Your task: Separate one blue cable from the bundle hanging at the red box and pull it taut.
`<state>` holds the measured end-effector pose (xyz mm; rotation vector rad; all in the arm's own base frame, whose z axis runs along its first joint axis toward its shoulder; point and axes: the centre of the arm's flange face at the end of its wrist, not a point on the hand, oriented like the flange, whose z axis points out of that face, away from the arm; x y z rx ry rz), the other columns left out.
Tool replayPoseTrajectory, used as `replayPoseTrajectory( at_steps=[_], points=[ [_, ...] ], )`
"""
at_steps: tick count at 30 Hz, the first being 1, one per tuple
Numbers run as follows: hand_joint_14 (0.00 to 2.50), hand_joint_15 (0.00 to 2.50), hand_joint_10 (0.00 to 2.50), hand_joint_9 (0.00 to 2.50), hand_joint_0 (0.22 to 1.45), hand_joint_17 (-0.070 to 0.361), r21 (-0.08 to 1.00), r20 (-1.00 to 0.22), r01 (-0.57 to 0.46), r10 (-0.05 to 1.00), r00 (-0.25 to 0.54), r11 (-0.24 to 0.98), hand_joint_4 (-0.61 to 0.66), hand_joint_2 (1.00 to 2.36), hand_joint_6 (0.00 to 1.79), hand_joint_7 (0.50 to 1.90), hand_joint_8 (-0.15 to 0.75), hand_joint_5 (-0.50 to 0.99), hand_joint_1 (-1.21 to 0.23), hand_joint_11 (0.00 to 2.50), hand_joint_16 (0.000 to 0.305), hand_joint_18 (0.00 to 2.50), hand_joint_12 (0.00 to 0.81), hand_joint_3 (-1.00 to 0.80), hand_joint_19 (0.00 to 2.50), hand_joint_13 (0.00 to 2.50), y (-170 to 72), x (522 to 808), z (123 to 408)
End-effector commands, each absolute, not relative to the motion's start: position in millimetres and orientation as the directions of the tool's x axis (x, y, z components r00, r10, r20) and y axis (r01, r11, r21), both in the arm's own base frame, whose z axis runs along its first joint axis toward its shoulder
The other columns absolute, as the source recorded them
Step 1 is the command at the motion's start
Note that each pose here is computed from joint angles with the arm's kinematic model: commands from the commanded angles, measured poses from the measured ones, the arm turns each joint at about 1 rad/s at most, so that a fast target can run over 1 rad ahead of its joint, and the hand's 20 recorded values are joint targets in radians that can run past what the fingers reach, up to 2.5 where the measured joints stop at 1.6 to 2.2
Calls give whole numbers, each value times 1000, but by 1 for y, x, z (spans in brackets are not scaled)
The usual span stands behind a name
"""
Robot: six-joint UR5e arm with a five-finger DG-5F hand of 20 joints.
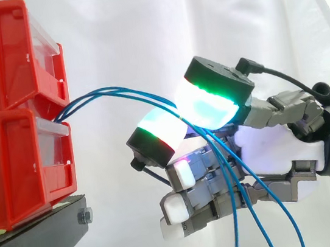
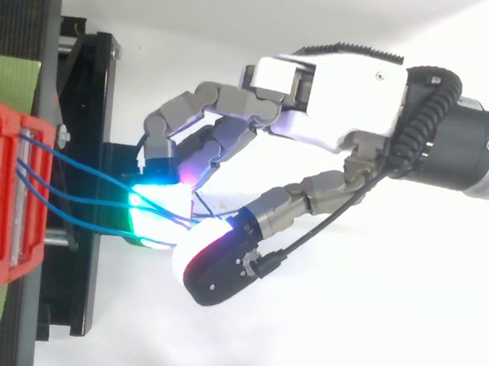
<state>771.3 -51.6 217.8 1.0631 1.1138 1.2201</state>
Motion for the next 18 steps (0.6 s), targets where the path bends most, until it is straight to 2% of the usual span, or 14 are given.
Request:
replayPoseTrajectory(
  at_steps=[1, 5, 6, 9, 11, 15, 18],
  points=[
    [18, 475, 17, 930, 762, 81, 988, -57, -146, 998, 24, 60, 183, 1000, 930, 1162, 376, -190, -910, 723, 36, 669, 381, -500, 249, 997, -52, 771, 216],
    [18, 504, 20, 952, 606, 81, 987, -57, -147, 998, 24, 60, 190, 1000, 931, 1135, 377, -193, -878, 754, 36, 675, 384, -500, 287, 1020, -52, 771, 218],
    [20, 503, 17, 968, 604, 81, 987, -57, -147, 998, 24, 60, 193, 1000, 931, 1136, 380, -193, -875, 765, 36, 675, 384, -500, 286, 1020, -52, 771, 218],
    [19, 505, 16, 994, 524, 89, 987, -55, -149, 998, 24, 58, 205, 1000, 927, 1092, 394, -190, -756, 759, 39, 715, 405, -500, 302, 1049, -52, 772, 218],
    [20, 501, 19, 1029, 534, 92, 987, -55, -147, 998, 24, 58, 205, 1000, 915, 1039, 399, -186, -649, 757, 41, 735, 400, -500, 325, 1057, -52, 771, 218],
    [18, 514, 20, 1036, 620, 88, 988, -51, -146, 998, 20, 54, 187, 1000, 896, 1073, 389, -187, -570, 753, 39, 731, 392, -500, 338, 1070, -52, 769, 228],
    [18, 520, 17, 1020, 655, 89, 989, -56, -135, 998, 20, 58, 163, 1003, 900, 1135, 391, -192, -630, 764, 39, 731, 395, -463, 347, 1068, -52, 765, 237]
  ],
)
